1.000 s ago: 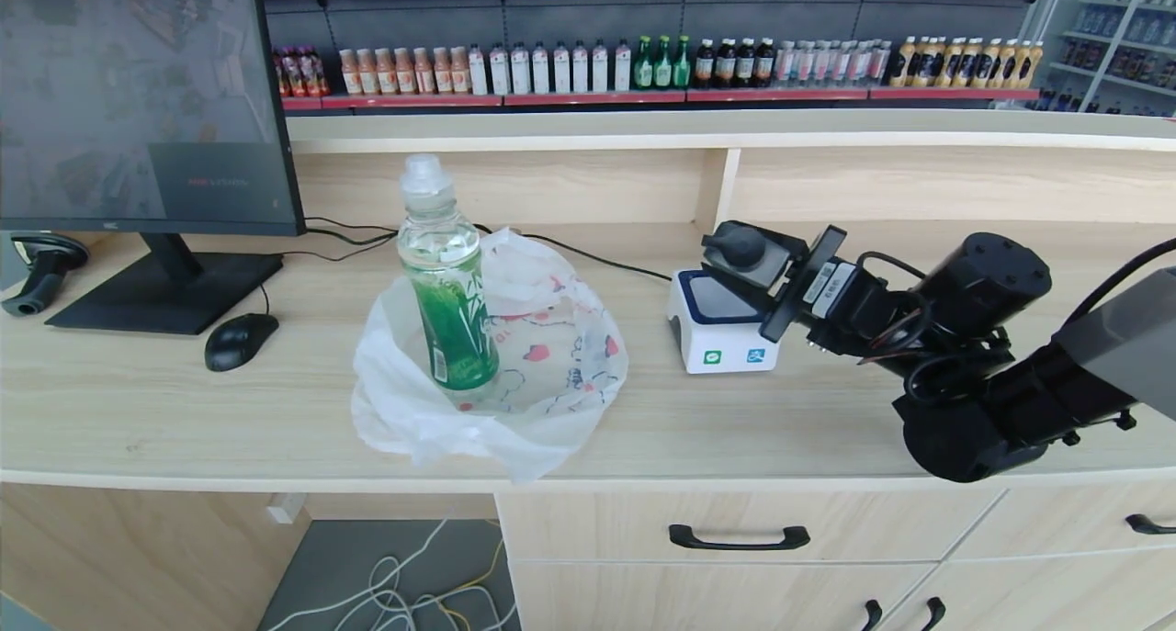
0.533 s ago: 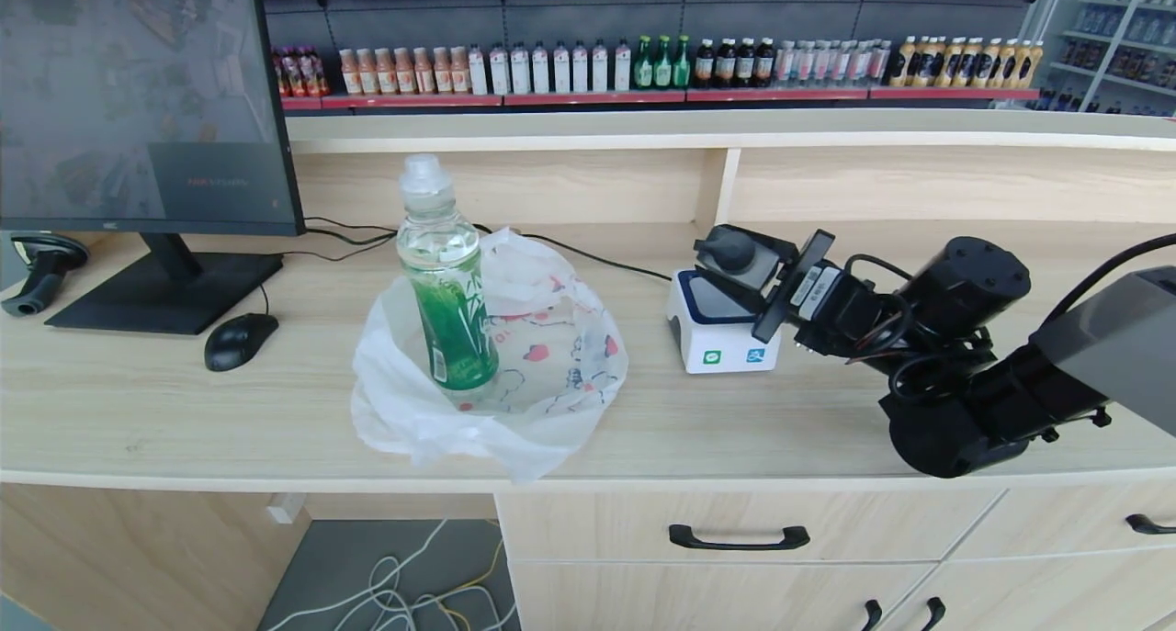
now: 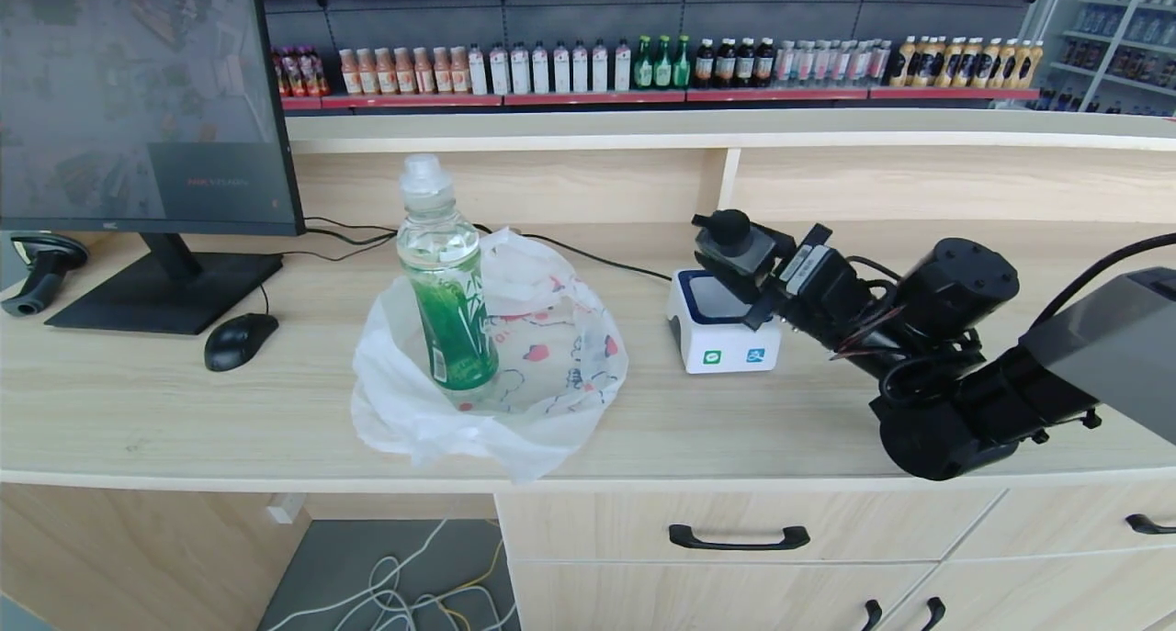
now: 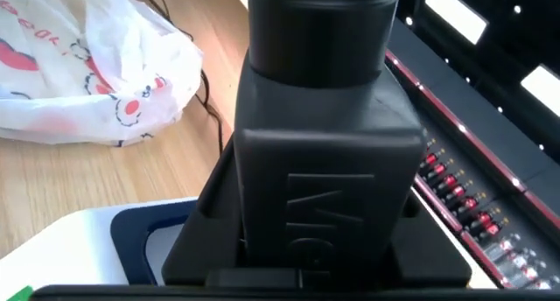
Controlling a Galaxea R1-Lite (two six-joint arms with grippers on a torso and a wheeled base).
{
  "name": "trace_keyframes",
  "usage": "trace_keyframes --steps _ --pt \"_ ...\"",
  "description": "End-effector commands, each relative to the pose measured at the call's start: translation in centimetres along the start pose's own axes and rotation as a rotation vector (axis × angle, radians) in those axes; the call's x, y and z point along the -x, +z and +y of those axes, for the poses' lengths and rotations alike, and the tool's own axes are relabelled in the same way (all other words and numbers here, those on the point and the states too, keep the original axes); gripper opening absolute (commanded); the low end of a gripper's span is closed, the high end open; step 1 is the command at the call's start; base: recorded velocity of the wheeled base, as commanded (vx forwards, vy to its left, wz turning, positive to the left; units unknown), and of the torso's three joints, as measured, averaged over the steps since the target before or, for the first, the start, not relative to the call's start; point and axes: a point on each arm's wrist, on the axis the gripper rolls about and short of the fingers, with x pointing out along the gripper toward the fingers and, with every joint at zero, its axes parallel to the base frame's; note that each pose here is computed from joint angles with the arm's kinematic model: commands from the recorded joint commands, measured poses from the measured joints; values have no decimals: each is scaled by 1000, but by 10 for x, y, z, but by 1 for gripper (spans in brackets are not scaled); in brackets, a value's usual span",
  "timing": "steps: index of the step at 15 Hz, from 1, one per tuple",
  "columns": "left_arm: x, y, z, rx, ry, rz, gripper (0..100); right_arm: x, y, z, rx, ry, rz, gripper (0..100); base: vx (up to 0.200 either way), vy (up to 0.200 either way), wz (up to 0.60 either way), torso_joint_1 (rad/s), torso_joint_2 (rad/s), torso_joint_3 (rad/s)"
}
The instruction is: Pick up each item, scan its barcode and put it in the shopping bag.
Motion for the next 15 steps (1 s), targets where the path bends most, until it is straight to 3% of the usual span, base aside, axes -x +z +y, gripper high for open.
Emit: trace_keyframes --steps 1,4,7,9,10,15 --pt "0 0 0 0 0 -1 100 -10 20 -3 -47 -68 -12 0 0 0 0 0 0 0" --pt "0 0 0 0 0 0 100 -17 44 -13 -204 -287 66 0 0 0 0 0 0 0" --pt "0 0 0 2 0 0 100 -11 46 -16 -407 -460 143 0 0 0 0 0 0 0" --pt "0 0 0 2 0 0 100 1 40 0 -595 -467 194 0 0 0 0 0 0 0" --pt "0 0 0 2 0 0 100 8 42 -3 -679 -486 187 0 0 0 0 0 0 0" --pt "0 0 0 2 0 0 100 10 43 2 -707 -476 196 0 0 200 0 2 2 2"
